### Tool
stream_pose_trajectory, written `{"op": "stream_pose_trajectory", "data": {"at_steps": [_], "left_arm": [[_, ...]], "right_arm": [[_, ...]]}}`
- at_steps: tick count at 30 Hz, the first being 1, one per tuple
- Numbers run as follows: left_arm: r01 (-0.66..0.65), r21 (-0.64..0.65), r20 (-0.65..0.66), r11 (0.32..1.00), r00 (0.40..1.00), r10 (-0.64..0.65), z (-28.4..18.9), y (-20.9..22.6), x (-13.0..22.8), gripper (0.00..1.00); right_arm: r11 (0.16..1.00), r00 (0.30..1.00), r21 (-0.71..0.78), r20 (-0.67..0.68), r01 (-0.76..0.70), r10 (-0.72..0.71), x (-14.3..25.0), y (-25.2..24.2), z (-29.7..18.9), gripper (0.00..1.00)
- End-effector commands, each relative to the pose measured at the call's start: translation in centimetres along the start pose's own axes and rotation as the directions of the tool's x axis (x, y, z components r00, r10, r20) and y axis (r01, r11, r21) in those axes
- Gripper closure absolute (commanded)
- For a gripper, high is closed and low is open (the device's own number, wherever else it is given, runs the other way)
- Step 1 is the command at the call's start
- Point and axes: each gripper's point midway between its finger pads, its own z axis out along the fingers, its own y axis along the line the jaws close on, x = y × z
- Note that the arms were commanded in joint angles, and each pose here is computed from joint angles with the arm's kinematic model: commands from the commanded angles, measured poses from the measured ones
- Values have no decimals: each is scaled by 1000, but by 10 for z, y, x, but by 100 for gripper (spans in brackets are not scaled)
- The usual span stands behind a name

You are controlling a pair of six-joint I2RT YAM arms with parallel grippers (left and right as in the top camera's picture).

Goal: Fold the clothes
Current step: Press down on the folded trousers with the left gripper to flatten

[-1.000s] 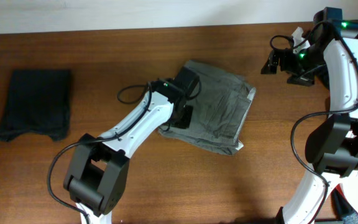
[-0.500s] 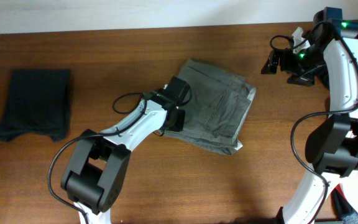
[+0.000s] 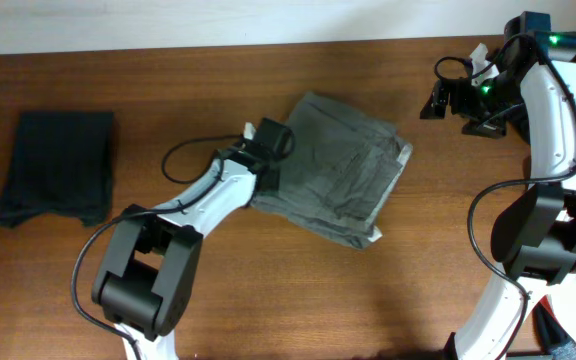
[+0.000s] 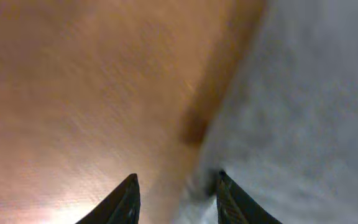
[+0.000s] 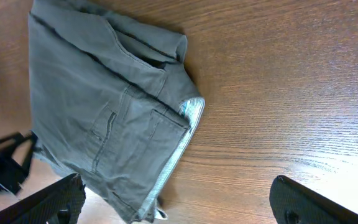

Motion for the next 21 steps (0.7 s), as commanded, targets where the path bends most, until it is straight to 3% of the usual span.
{"op": "stream_pose_trajectory", "data": {"at_steps": [1,3,7,10,11,14,16,21], "left_arm": [[21,-72,3,997,1000,-21,11,25,-4,73],[42,-118,45,992,998,-37,-1,41,-21,84],[83,-147,134,986,989,-63,-46,56,-62,84],[65,59,92,996,993,-71,-78,24,-69,91],[55,167,63,984,996,-67,-86,6,-66,98],[79,399,-23,914,997,-76,-102,-41,-53,99],[84,477,-72,875,996,-56,-106,-67,-42,99],[21,518,-111,855,993,43,-94,-119,-13,100]], "right_arm": [[1000,1000,8,17,9,-9,-1,2,-7,1],[1000,1000,8,17,9,-9,-1,2,-7,1],[1000,1000,8,17,9,-9,-1,2,-7,1],[1000,1000,8,17,9,-9,-1,2,-7,1],[1000,1000,8,17,9,-9,-1,2,-7,1],[1000,1000,8,17,9,-9,-1,2,-7,1],[1000,1000,8,17,9,-9,-1,2,-7,1],[1000,1000,8,17,9,-9,-1,2,-7,1]]}}
